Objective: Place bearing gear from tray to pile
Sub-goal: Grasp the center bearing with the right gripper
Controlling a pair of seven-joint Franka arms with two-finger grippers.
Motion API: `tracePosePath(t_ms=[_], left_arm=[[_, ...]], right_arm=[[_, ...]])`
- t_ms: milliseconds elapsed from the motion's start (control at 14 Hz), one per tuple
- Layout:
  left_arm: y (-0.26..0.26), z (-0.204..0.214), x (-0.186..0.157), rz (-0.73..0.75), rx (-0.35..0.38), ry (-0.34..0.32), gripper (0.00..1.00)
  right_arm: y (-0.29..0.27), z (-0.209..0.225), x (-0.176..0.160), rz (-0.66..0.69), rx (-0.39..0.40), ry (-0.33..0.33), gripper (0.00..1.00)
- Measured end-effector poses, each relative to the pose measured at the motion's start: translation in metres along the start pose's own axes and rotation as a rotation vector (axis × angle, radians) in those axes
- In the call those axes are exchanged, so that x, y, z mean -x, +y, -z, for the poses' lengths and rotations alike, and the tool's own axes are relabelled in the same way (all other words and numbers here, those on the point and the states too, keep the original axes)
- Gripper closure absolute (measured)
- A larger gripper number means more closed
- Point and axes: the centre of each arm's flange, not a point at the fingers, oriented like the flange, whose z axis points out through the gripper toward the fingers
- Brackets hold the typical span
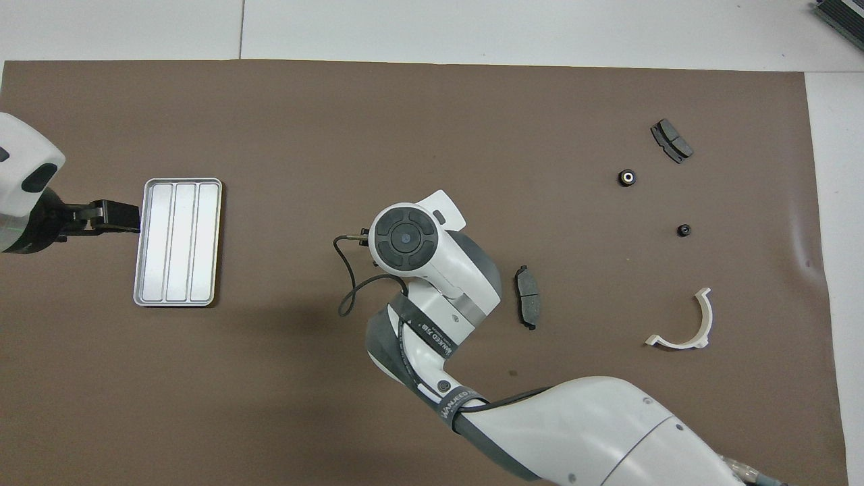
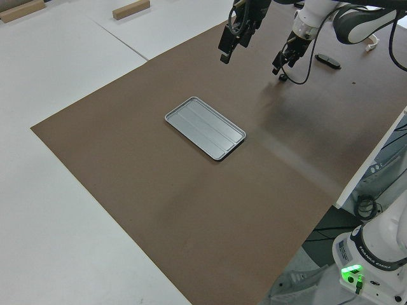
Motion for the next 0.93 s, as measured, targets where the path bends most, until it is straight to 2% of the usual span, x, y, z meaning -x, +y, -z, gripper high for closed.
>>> tracePosePath(t_ms=[358,573,645,716,860,931], left_arm=[[0.003,-0.003,0.001,-0.005,0.0,-0.005,0.0],[0.003,-0.004,0.002,-0.006,0.0,-0.007,0.0],[0.003,-0.004,0.002,-0.006,0.0,-0.009,0.0],[0.003,-0.007,0.003,-0.007,-0.001,-0.013,0.0],[0.003,-0.011,0.004,-0.007,-0.002,-0.023,0.0],[0.003,-0.012,0.005,-0.007,-0.002,-0.025,0.0]], right_arm=[[-0.004,-0.009,0.015,0.022,0.016,-0.015,0.06],[-0.008,-0.008,0.017,0.028,0.002,-0.006,0.36],[-0.008,-0.008,0.017,0.027,0.001,-0.005,0.36],[-0.008,-0.008,0.017,0.027,0.002,-0.005,0.41],[-0.007,-0.007,0.016,0.027,0.003,-0.003,0.66],[-0.007,-0.007,0.016,0.03,0.005,0.0,0.65]])
